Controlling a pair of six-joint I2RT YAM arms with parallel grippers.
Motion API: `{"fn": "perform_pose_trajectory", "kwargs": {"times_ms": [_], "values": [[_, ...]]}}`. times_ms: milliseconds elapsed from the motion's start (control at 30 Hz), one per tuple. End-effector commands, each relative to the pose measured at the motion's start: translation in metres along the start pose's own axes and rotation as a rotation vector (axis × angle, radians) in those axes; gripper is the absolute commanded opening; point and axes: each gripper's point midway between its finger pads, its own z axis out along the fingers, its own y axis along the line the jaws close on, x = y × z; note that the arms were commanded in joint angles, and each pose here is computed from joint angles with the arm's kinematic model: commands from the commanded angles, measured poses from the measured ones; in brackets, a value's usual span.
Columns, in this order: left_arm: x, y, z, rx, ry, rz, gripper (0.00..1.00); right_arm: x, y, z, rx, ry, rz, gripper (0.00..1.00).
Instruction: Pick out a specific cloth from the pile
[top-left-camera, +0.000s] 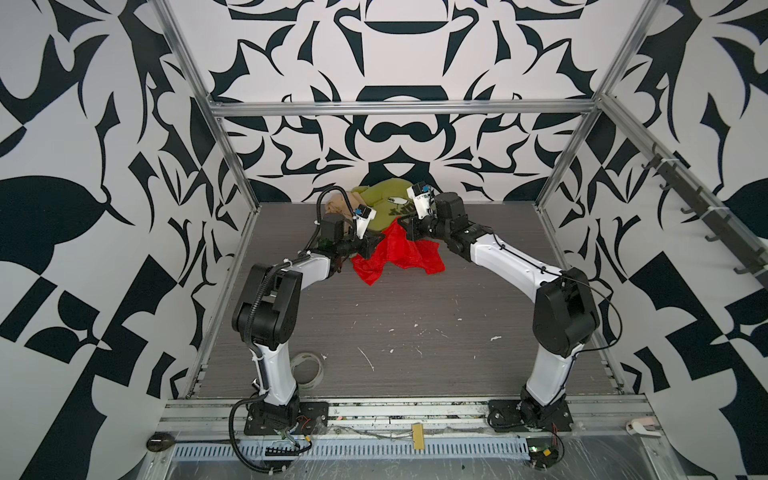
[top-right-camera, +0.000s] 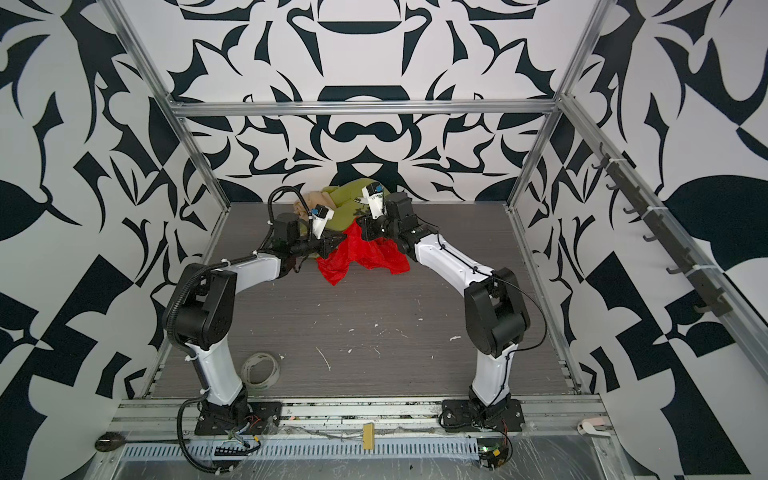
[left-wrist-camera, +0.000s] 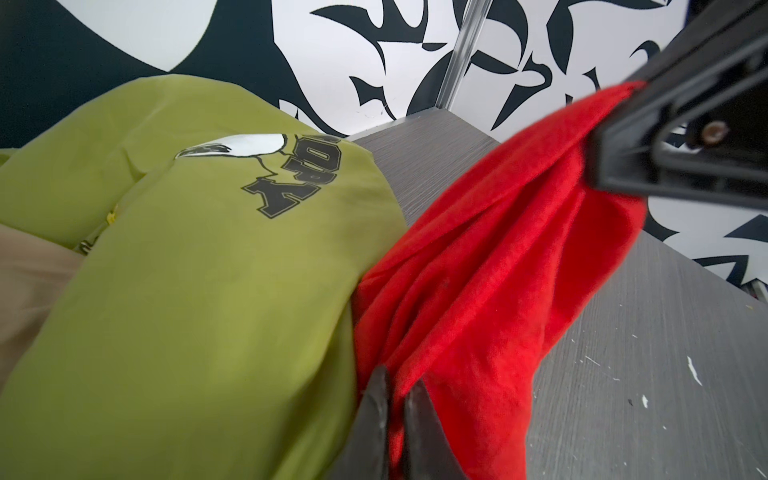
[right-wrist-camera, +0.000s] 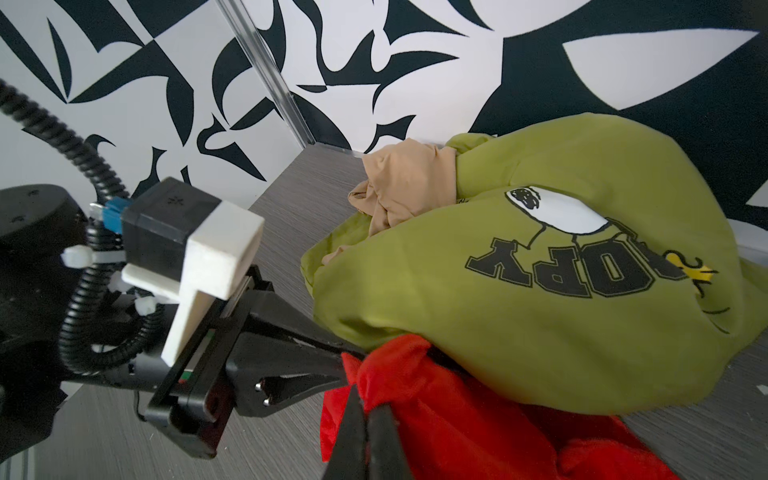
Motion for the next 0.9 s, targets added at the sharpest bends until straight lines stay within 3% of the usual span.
{"fn": "perform_pose_trajectory", "kwargs": {"times_ms": [0,300,500,867], "values": [[-0.026,-0.008,-0.009,0.019,-0.044,0.018,0.12,-0.044,0.021,-0.026,-0.028,-0.133,-0.05,0.0],[-0.035,-0.011,-0.015,0.047,-0.064,-0.023,0.11,-0.044,0.021,-0.028,-0.025,-0.136,-0.05,0.0],[-0.037,-0.008,-0.018,0.055,-0.063,-0.061,0.0,-0.044,0.021,-0.028,-0.025,-0.137,-0.051,0.0],[-0.044,-0.011,-0.022,0.072,-0.067,-0.081,0.0,-0.046,0.022,-0.03,-0.024,-0.142,-0.055,0.0]]}}
